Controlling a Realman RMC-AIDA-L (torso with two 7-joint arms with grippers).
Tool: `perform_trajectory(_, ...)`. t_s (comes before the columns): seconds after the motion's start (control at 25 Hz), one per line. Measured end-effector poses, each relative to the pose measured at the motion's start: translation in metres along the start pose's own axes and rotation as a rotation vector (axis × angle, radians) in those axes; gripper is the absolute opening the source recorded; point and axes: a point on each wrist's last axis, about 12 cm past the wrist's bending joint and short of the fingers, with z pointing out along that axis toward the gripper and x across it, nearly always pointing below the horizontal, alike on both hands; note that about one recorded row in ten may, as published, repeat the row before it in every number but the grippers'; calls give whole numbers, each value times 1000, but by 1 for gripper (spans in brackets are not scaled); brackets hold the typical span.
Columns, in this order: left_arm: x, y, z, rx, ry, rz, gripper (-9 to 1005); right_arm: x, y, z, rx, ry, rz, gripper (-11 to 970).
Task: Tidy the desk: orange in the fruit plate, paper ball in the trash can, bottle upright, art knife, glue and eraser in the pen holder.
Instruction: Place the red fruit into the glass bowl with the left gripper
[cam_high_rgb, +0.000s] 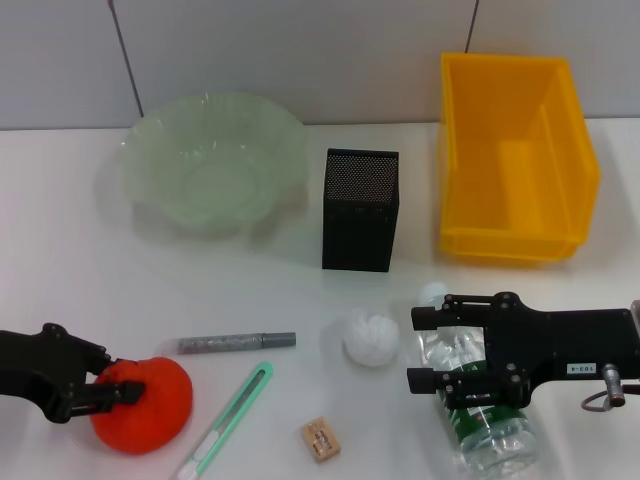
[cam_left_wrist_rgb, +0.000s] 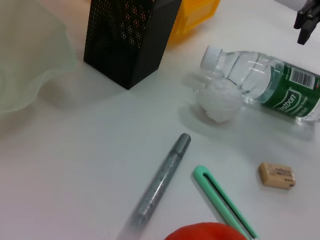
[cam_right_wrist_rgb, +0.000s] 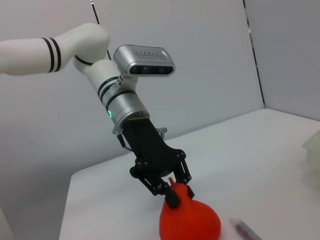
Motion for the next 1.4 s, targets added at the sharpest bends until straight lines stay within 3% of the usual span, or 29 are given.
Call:
perform_trajectory(0.16, -6, -1, -5, 23, -33, -5, 299, 0, 0, 0, 0, 0, 0, 758)
perform_trajectory(0.4, -30, -5, -17, 103, -232, 17, 197, -2, -1, 3, -1, -1, -10, 758)
perform_trajectory(0.44, -43, -2, -18, 97, -359, 29, 190, -2, -2, 4, 0, -1, -11, 758)
perform_trajectory(0.52, -50, 2, -17, 75, -435, 20, 176, -3, -2, 5, -3, 0, -13, 758)
perform_trajectory(0.68, -62, 19, -1, -51, -579, -50, 159, -3, -1, 9, -10, -2, -14, 758)
perform_trajectory(0.84, -68, 38, 21, -239, -623, -95, 152, -3, -1, 10, -10, -7, -15, 758)
perform_trajectory(0.88, -68, 38, 21, -239, -623, -95, 151, -3, -1, 10, -10, -8, -16, 758)
perform_trajectory(0.96, -76, 48, 37, -373, -666, -106, 147, -3, 0, 11, -11, -9, -16, 757)
perform_trajectory(1.4, -88, 66, 73, -597, -716, -122, 136, -3, 0, 12, -11, -14, -12, 757)
